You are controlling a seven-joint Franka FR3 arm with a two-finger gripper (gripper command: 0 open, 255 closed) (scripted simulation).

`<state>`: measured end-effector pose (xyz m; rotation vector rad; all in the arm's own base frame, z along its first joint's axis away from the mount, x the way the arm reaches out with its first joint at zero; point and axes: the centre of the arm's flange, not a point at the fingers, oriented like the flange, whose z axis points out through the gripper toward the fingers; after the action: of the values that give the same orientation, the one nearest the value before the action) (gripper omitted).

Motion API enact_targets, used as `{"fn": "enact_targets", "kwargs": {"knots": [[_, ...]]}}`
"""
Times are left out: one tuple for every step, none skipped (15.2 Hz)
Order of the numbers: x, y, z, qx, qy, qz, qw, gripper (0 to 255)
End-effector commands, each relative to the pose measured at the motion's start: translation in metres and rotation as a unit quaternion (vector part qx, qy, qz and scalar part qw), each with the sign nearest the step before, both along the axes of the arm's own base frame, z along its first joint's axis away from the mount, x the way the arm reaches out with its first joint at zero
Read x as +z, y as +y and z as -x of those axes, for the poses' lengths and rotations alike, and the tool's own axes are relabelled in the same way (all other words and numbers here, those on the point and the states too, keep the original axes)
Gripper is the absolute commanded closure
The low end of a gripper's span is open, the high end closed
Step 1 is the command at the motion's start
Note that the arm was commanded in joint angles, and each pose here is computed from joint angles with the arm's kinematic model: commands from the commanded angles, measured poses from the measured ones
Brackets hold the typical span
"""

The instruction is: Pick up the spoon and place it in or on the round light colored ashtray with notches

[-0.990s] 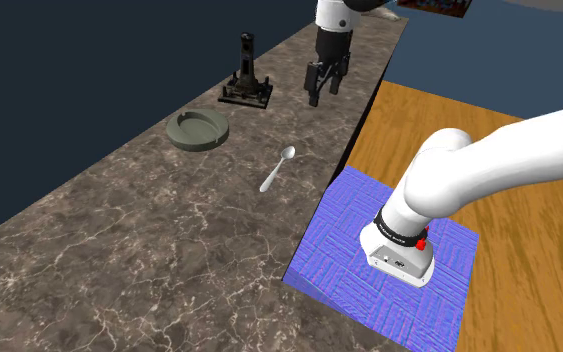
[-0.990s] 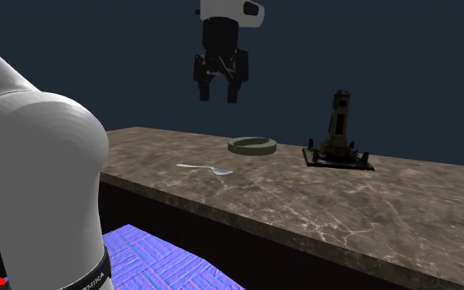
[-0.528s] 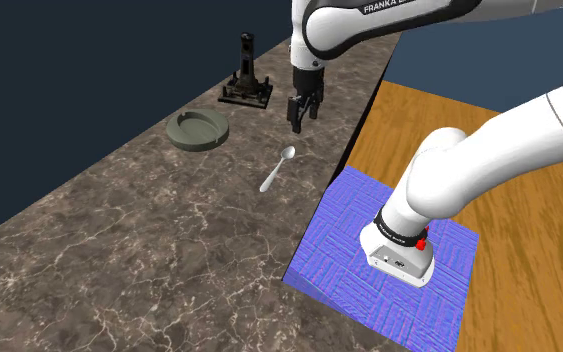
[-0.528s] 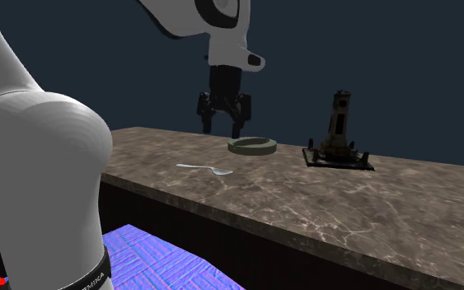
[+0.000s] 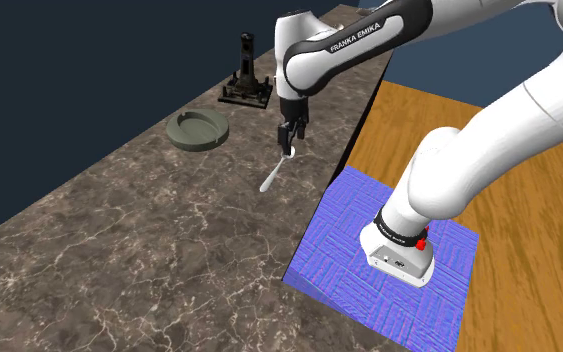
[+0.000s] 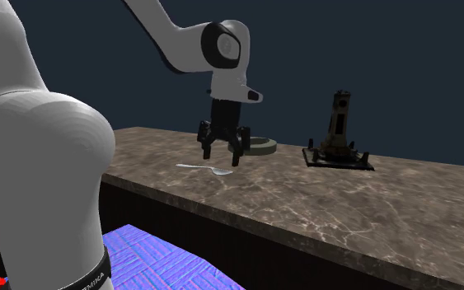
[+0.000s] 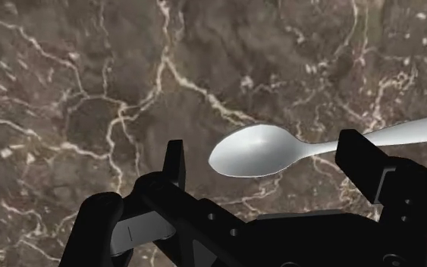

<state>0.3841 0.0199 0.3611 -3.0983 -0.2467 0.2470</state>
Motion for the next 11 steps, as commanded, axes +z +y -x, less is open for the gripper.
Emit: {"fn": "enact_targets", "kwargs": {"knots": [[-0.010, 0.000, 0.001, 0.001, 0.000, 0.000, 1.0000, 0], [-0.016, 0.000, 0.002, 0.001, 0.000, 0.000, 1.0000, 0], [-0.021, 0.000, 0.003, 0.001, 0.000, 0.000, 1.0000, 0], [-0.029, 0.000, 0.004, 0.001, 0.000, 0.000, 1.0000, 0], [-0.029, 0.000, 0.004, 0.001, 0.000, 0.000, 1.0000, 0], [-0.029, 0.000, 0.004, 0.001, 0.000, 0.000, 1.0000, 0], [-0.029, 0.000, 0.004, 0.001, 0.000, 0.000, 1.0000, 0], [-0.029, 0.000, 0.004, 0.001, 0.000, 0.000, 1.0000, 0], [-0.029, 0.000, 0.004, 0.001, 0.000, 0.000, 1.0000, 0], [-0.029, 0.000, 0.004, 0.001, 0.000, 0.000, 1.0000, 0], [-0.029, 0.000, 0.004, 0.001, 0.000, 0.000, 1.0000, 0]]}}
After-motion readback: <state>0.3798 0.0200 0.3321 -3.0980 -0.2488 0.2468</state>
